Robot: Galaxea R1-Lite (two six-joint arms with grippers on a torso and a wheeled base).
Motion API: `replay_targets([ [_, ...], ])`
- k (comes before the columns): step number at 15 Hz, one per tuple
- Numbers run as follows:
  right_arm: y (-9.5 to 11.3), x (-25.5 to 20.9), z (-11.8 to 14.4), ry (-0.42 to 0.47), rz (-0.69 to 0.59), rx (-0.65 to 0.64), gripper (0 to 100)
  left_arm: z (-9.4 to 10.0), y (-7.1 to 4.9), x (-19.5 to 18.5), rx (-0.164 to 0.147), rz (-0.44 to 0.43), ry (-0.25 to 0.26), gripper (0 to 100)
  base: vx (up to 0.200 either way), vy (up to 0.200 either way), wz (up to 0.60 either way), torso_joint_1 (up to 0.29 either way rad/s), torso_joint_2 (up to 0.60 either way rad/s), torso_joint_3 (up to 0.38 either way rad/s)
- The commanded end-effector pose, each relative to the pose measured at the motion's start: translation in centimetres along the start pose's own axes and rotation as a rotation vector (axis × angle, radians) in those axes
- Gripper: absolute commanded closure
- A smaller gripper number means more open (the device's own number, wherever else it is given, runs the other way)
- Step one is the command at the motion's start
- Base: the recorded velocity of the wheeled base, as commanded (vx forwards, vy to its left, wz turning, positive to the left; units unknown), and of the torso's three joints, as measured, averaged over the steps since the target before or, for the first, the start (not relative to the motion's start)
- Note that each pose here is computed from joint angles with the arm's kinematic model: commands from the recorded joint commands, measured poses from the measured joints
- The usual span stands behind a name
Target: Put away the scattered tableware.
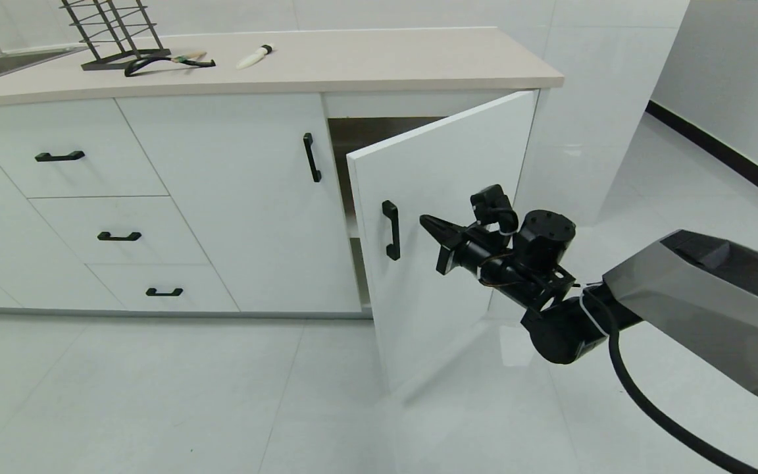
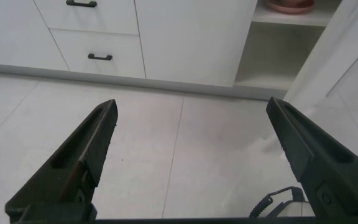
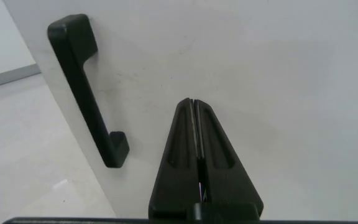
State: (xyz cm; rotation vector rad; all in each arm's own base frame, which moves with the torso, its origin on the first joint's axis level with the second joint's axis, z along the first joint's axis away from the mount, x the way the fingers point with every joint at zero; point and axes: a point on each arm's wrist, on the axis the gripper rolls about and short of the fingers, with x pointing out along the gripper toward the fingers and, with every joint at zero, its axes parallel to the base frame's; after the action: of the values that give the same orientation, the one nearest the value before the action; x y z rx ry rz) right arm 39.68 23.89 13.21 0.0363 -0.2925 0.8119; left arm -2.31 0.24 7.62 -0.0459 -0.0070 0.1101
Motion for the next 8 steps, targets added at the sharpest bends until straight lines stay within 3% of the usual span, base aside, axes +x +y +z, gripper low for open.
replay_targets([
  [1,0.2,0.9,-0.8,-0.015,0.009,-0.002,100,0.0,0.0,0.0,0.000,0.000,0.000,0,0.000,0.000,0.00,0.000,0.00,0.000],
  [5,0.4,1.5,-1.0,-0.035,0.018,-0.004,100,0.0,0.0,0.0,0.000,0.000,0.000,0,0.000,0.000,0.00,0.000,0.00,0.000],
  [7,0.6,0.4,0.8,-0.050,0.018,-0.007,100,0.0,0.0,0.0,0.000,0.000,0.000,0,0.000,0.000,0.00,0.000,0.00,0.000],
  [8,0.7,-1.7,3.0,-0.027,0.009,-0.005,100,0.0,0.0,0.0,0.004,0.000,-0.002,0,0.000,0.000,0.00,0.000,0.00,0.000],
])
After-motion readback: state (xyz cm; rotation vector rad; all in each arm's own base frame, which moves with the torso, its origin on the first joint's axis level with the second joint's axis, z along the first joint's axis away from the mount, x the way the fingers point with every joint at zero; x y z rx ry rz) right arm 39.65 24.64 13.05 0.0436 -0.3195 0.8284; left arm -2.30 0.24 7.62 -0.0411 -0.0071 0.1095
